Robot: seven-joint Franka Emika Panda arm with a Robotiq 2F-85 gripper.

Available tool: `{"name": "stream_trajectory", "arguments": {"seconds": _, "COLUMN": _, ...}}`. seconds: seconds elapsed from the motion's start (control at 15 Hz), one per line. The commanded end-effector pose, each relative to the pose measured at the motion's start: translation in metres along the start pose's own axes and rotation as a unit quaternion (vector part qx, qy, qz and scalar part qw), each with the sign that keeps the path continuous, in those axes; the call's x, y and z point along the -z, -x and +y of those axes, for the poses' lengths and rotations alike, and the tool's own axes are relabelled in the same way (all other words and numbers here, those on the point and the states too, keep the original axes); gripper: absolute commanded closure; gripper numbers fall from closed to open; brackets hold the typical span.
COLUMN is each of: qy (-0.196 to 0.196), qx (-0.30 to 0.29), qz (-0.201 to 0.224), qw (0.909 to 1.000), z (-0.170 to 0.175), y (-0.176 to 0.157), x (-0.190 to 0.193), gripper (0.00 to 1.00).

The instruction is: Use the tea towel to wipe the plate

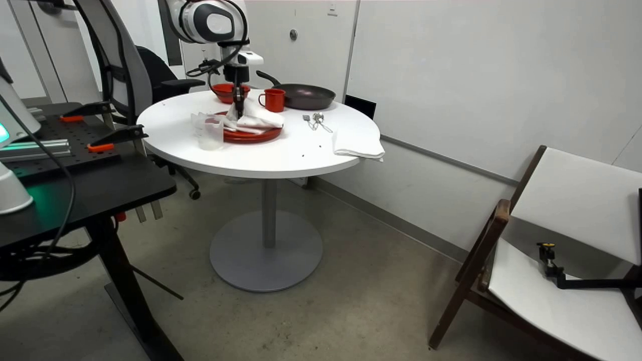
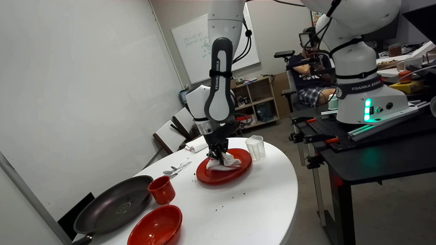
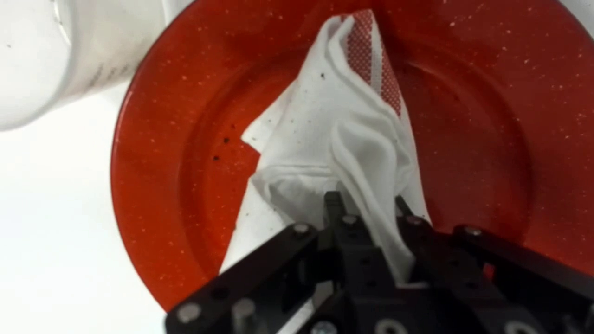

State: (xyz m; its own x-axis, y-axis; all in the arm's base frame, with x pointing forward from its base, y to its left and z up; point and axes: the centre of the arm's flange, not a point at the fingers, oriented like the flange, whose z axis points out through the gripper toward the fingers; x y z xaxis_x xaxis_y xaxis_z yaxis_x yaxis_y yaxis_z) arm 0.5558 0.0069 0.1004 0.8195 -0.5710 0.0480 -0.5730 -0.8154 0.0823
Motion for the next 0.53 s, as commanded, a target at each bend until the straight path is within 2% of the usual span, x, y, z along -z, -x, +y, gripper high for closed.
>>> {"name": "stream_trajectory", "arguments": {"seconds": 0.0, "qy": 0.004, "qx": -0.029, "qz": -0.012, "qw": 0.9995, "z": 0.016, "y": 0.002, "x": 0.003, "gripper": 0.89}}
{"name": "stream_trajectory", "arguments": {"seconds": 0.47, "qy": 0.017, "qx": -0.065, "qz": -0.018, "qw": 0.9976, "z": 0.042, "y": -0.001, "x": -0.004, "gripper": 0.89}}
